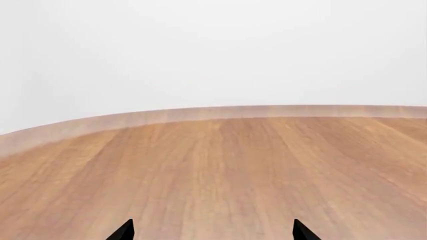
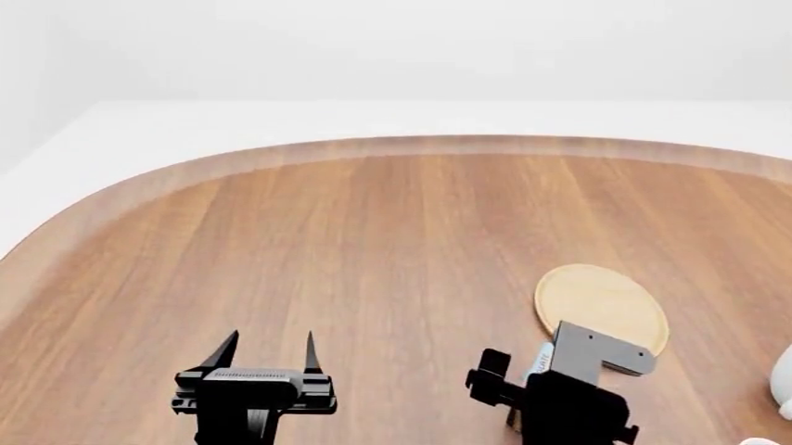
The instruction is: Put the chocolate pudding to the left of the plate.
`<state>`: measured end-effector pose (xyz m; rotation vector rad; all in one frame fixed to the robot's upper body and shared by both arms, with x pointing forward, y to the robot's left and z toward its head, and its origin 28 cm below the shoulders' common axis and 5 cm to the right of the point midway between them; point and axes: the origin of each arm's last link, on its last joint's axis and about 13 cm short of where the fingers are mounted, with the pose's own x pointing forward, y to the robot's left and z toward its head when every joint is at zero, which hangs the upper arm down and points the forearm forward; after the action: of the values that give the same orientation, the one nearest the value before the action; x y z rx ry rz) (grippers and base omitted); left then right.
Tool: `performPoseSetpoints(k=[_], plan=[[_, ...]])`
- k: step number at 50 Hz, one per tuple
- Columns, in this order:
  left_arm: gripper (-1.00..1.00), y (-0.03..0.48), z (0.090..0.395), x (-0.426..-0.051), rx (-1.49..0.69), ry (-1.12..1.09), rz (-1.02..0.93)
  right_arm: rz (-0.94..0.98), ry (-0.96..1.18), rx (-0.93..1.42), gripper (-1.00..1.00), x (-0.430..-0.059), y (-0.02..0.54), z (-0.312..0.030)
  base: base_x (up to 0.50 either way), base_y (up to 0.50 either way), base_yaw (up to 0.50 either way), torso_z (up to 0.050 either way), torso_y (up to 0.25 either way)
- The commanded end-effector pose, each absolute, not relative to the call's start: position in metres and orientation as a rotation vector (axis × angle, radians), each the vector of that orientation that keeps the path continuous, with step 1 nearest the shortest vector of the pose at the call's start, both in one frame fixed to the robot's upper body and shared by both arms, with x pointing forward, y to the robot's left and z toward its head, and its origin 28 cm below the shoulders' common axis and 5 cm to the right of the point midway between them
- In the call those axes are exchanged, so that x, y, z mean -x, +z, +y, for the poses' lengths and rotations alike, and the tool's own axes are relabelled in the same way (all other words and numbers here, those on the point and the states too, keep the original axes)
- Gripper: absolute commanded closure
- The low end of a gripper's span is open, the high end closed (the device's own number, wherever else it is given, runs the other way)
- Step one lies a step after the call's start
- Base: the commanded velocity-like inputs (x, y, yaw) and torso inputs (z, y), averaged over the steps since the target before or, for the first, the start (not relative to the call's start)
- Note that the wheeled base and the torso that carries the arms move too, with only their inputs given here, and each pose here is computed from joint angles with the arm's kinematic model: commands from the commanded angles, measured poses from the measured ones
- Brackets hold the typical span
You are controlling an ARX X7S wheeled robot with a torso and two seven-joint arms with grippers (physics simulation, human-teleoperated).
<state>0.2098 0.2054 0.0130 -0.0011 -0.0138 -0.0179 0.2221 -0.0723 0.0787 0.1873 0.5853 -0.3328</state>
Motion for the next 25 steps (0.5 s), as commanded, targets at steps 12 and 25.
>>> performPoseSetpoints(k=[12, 25], plan=[[-1.00, 0.013, 0.205, -0.209, 0.002, -0.017, -0.017, 0.683, -0.382, -0.209, -1.00, -0.241, 0.061, -0.073, 0.00, 0.00, 0.00, 0.000, 0.000], [-1.00, 0.013, 0.205, -0.209, 0.002, -0.019, -0.015, 0.706, -0.396, -0.199, -1.00, -0.246, 0.053, -0.076, 0.00, 0.00, 0.00, 0.000, 0.000]])
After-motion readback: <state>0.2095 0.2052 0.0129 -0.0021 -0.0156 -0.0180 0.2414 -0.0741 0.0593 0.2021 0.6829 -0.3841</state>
